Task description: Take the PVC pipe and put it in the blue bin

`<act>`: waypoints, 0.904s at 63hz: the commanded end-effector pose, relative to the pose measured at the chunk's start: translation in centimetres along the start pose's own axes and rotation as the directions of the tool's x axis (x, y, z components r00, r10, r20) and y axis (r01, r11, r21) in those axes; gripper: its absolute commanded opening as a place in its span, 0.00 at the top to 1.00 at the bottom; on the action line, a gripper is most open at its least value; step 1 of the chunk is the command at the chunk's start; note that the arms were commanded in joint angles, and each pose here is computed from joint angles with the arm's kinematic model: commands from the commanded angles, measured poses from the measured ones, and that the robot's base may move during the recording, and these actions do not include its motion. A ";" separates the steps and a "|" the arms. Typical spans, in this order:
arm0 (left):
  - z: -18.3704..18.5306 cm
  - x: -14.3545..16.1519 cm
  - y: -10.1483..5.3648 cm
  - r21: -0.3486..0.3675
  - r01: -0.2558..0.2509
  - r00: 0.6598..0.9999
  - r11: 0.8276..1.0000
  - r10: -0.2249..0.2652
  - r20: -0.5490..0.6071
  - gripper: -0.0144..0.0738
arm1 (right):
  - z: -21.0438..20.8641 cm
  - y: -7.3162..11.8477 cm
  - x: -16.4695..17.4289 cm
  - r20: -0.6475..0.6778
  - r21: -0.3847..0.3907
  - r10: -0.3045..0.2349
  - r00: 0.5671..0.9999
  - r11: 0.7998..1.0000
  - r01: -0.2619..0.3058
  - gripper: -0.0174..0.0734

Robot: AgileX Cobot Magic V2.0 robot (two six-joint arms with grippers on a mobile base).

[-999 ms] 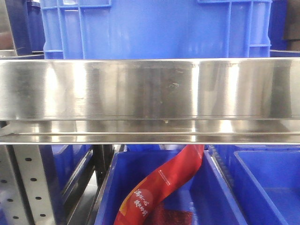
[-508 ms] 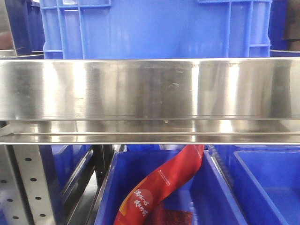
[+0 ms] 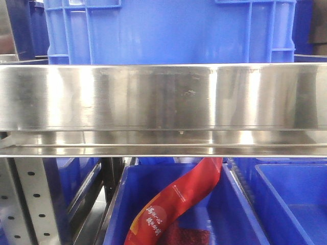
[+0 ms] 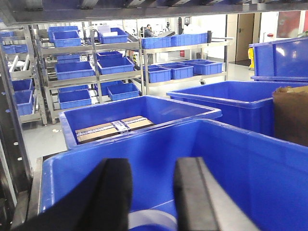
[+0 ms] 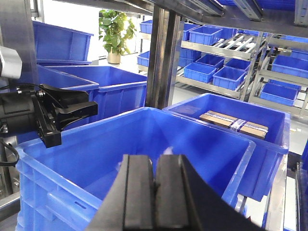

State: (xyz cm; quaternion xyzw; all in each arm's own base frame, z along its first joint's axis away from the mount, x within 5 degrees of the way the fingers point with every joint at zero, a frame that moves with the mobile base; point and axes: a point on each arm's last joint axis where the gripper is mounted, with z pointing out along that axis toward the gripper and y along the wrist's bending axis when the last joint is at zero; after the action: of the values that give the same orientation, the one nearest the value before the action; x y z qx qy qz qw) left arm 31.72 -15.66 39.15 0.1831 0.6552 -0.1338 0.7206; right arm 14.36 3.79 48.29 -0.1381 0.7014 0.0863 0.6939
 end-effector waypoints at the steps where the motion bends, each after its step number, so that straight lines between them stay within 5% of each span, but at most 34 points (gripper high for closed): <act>1: -0.6 -1.5 -0.4 0.011 0.005 0.999 1.000 -0.006 0.049 0.75 | -0.3 -0.1 -0.4 0.027 0.013 -0.021 0.999 1.000 0.021 0.99; 9: -1.4 -2.1 -0.4 0.016 -0.006 0.999 1.000 0.006 0.033 0.96 | -0.8 -0.2 -0.6 0.034 0.032 -0.057 0.998 0.998 0.056 0.99; 18: -2.3 -2.9 -0.4 0.021 -0.057 0.998 0.998 0.056 0.022 0.96 | -1.6 -0.1 -0.7 0.036 0.037 -0.076 0.996 0.997 0.075 0.99; 42: -5.6 -5.5 -0.3 0.031 -0.059 0.998 0.998 0.059 -0.003 0.96 | -3.2 0.1 -1.0 0.063 0.042 -0.084 0.994 0.996 0.082 0.99; 57: -8.4 -5.9 -0.2 0.030 -0.103 0.995 0.994 0.103 0.003 0.96 | -3.4 0.0 0.2 0.043 0.061 -0.054 0.998 0.997 0.052 0.99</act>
State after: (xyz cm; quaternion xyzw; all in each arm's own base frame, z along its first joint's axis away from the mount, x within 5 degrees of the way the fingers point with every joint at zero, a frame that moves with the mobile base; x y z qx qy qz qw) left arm 24.68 -12.85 43.98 0.2234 0.6524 -0.1083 0.7161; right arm 11.32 2.99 48.50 -0.1439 0.6888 0.0564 0.7083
